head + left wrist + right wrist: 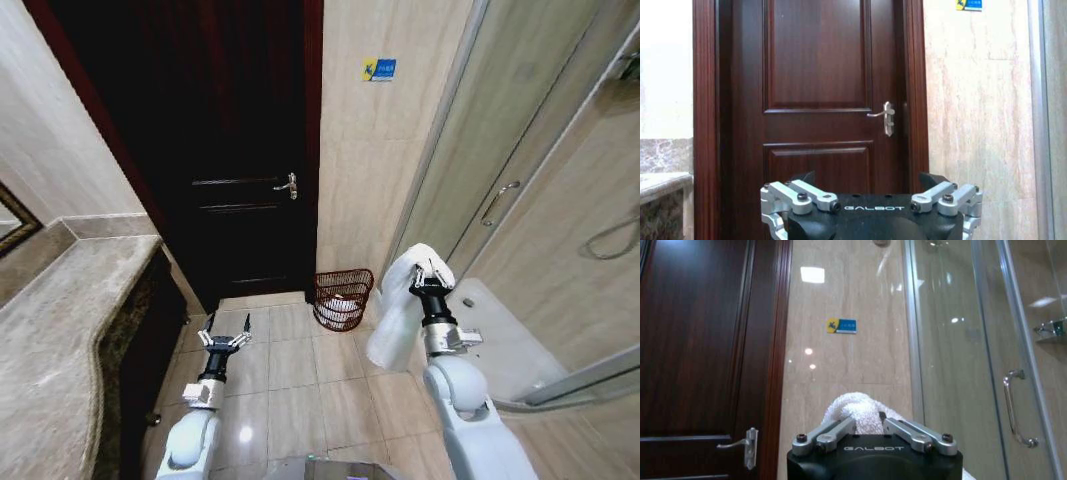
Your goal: Discard the used towel into the hamper.
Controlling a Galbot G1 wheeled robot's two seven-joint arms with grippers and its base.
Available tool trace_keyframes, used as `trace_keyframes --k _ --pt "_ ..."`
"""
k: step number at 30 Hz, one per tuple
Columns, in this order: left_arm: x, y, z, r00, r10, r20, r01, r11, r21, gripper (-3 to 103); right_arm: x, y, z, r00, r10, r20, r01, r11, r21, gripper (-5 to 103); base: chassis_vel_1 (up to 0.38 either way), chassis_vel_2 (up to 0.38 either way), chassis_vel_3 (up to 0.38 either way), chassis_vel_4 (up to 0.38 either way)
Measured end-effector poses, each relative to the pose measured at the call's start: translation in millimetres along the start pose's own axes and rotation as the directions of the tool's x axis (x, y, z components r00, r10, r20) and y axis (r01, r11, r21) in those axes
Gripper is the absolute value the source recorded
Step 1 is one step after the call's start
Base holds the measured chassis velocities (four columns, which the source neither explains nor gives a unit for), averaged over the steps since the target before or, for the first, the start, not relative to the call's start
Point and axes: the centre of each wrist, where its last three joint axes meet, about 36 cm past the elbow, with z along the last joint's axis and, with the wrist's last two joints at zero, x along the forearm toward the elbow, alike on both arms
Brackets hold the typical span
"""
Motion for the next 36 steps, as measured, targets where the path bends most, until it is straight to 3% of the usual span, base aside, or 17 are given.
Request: trace_keyframes --k 36 --pt "8 -13.9 -8 1.000 -0.007 0.006 0.007 1.000 -0.007 100 0 -15 0 1.000 -0.012 -0.014 0.012 1.000 0.017 4 0.000 0.000 0.000 0.000"
